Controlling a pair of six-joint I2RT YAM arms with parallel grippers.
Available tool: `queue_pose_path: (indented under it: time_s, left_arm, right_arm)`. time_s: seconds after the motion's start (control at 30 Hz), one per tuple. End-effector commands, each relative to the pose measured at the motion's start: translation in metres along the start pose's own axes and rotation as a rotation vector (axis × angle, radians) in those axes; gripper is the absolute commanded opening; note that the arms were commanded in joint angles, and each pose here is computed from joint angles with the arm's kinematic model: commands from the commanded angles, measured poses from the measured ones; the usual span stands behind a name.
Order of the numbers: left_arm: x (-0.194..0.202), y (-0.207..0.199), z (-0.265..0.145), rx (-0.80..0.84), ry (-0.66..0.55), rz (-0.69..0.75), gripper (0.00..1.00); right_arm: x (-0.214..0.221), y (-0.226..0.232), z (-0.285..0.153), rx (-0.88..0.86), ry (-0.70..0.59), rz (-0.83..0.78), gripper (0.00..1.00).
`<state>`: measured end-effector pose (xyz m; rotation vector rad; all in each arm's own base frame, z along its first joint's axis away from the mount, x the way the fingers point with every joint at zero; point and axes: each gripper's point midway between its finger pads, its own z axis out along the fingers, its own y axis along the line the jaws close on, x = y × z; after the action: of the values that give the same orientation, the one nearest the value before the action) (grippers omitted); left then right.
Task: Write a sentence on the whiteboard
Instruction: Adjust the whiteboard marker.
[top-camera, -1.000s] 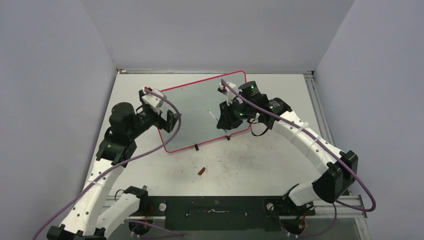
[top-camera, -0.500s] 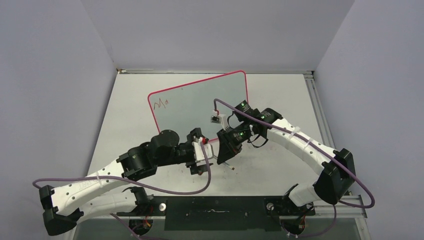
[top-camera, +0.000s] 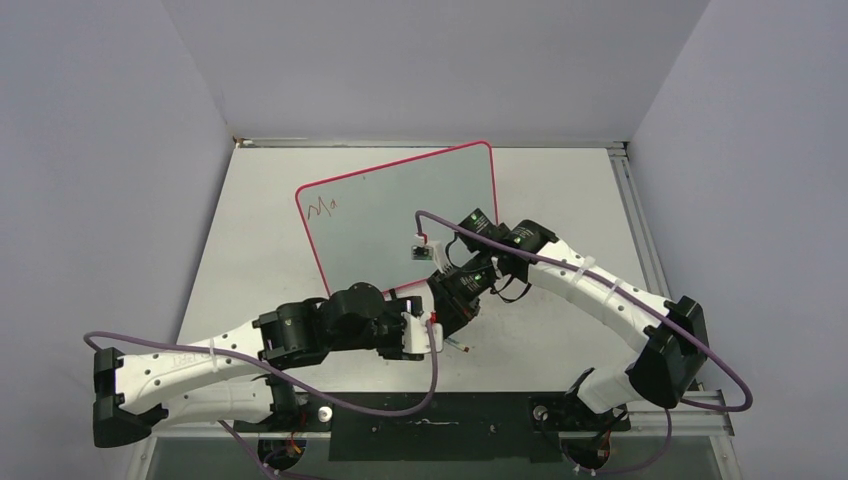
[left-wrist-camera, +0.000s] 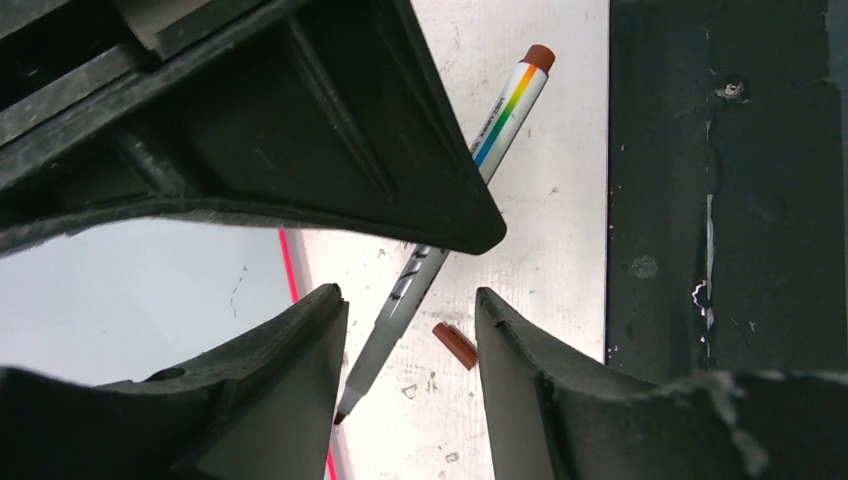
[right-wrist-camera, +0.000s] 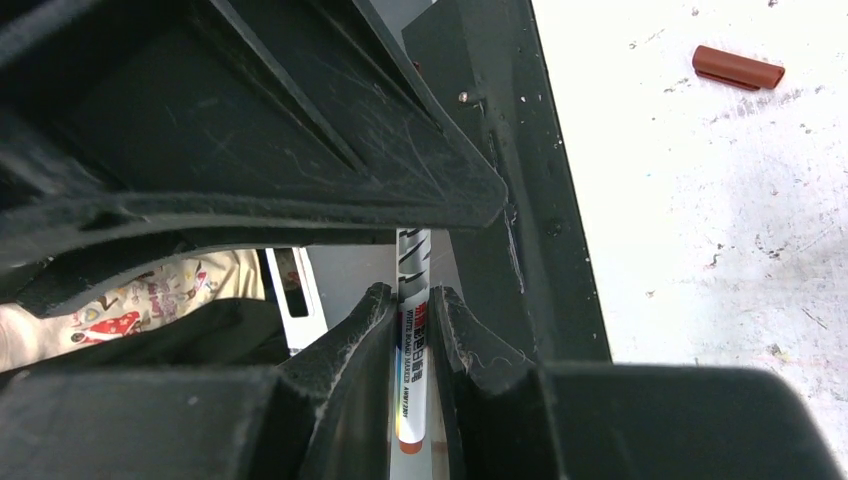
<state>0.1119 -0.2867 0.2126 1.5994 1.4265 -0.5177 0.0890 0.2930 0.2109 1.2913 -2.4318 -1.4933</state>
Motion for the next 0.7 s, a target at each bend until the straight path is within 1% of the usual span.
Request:
queue_pose_path:
  time_s: [0.0, 0.03, 0.07, 0.13, 0.17, 0.2, 0.23, 0.3, 0.37, 0.4, 0.47, 0.5, 0.6, 0.67]
  left_arm:
    - [-0.008, -0.005, 0.005, 0.023, -0.001, 0.015, 0.44]
    - [-0.009, -0.008, 0.008, 0.032, 0.005, 0.019, 0.39]
    - [-0.010, -0.011, 0.011, 0.040, 0.013, 0.023, 0.30]
    - [-0.010, -0.016, 0.015, 0.051, 0.028, 0.029, 0.09]
    - [-0.009, -0.018, 0.018, 0.052, 0.039, 0.028, 0.00]
    - [-0.006, -0.019, 0.019, 0.044, 0.051, 0.026, 0.00]
    - [-0.004, -0.018, 0.021, 0.035, 0.057, 0.017, 0.00]
    - [0.001, -0.013, 0.022, -0.015, 0.061, -0.024, 0.00]
    - [0.006, -0.008, 0.022, -0.044, 0.050, -0.068, 0.00]
    - [0.005, -0.006, 0.023, -0.043, 0.024, -0.105, 0.00]
    - [0.003, -0.005, 0.022, -0.010, -0.024, -0.183, 0.00]
    - [0.004, -0.003, 0.022, 0.006, -0.043, -0.218, 0.00]
    - [-0.001, 0.002, 0.016, 0.034, -0.092, -0.275, 0.00]
    - [-0.002, 0.004, 0.013, 0.053, -0.116, -0.291, 0.00]
  right_arm:
    - [-0.009, 0.012, -0.003, -0.017, -0.014, -0.069, 0.05]
    - [-0.010, 0.012, -0.004, -0.018, -0.017, -0.072, 0.05]
    - [-0.011, 0.013, -0.004, -0.019, -0.020, -0.076, 0.05]
    - [-0.014, 0.013, -0.006, -0.011, -0.035, -0.082, 0.05]
    - [-0.016, 0.012, -0.007, -0.001, -0.048, -0.083, 0.05]
    - [-0.019, 0.011, -0.010, 0.007, -0.066, -0.079, 0.06]
    - [-0.022, 0.008, -0.014, 0.017, -0.090, -0.072, 0.08]
    - [-0.028, 0.001, -0.024, 0.040, -0.147, -0.053, 0.16]
    - [-0.032, -0.002, -0.035, 0.065, -0.212, -0.054, 0.35]
    - [-0.032, -0.004, -0.038, 0.081, -0.235, -0.058, 0.43]
    - [-0.030, -0.007, -0.039, 0.107, -0.271, -0.054, 0.61]
    - [-0.028, -0.007, -0.040, 0.113, -0.284, -0.054, 0.68]
    - [-0.025, -0.009, -0.040, 0.129, -0.340, -0.049, 0.75]
    - [-0.031, -0.004, -0.041, 0.106, -0.411, -0.066, 0.78]
